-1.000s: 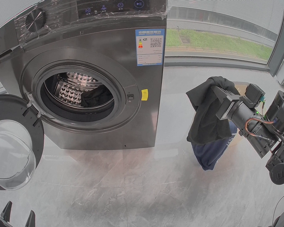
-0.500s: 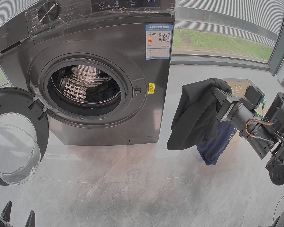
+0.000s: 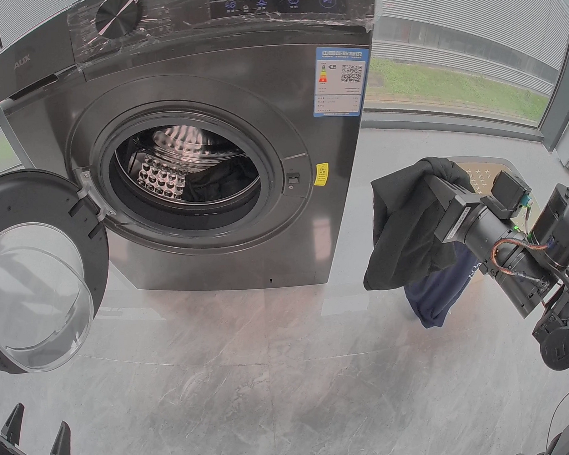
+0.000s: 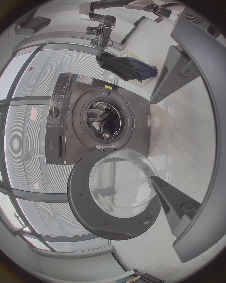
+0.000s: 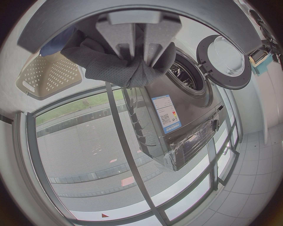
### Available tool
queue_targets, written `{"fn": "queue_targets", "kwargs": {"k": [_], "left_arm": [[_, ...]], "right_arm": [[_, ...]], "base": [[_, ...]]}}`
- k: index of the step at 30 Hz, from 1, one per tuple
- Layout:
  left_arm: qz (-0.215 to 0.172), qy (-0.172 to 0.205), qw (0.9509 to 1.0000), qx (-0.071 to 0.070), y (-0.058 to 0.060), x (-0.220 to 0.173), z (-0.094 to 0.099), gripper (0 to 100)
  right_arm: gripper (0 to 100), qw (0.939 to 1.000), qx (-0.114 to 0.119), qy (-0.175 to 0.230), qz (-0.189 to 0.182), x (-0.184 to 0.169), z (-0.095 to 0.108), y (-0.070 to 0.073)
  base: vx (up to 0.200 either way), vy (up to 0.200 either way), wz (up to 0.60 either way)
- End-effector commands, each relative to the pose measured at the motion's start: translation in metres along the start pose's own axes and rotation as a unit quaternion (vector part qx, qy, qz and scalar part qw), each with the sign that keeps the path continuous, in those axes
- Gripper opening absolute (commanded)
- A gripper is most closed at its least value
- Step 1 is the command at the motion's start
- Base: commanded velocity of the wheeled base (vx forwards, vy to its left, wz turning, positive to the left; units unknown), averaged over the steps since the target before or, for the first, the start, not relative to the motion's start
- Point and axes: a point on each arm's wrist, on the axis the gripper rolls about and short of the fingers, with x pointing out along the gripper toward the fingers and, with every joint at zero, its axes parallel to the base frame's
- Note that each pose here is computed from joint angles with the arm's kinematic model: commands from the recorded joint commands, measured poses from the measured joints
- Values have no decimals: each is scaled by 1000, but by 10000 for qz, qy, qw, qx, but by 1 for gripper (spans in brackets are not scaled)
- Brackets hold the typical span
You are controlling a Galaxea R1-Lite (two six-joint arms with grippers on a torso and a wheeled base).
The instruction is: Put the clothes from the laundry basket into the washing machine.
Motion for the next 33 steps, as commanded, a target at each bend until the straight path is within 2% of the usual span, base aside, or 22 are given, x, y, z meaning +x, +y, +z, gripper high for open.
{"fn": "queue_targets", "kwargs": {"k": [1,9,14,21,33], "left_arm": [[2,2,10000,-1,0,0,-5,100],[2,2,10000,-1,0,0,-5,100],[2,2,10000,-1,0,0,-5,100],[2,2,10000,-9,0,0,-5,100],[2,2,10000,-9,0,0,-5,100]], "right_arm": [[0,10000,0,-1,0,0,0,0],[0,10000,-3,14,-2,0,-1,0],[0,10000,-10,27,-11,0,-1,-1],[0,10000,-21,47,-21,0,-3,-2],[0,10000,-16,64,-7,0,-4,-2]], "base": [[0,0,0],[0,0,0],[-200,0,0],[0,0,0],[0,200,0]]}}
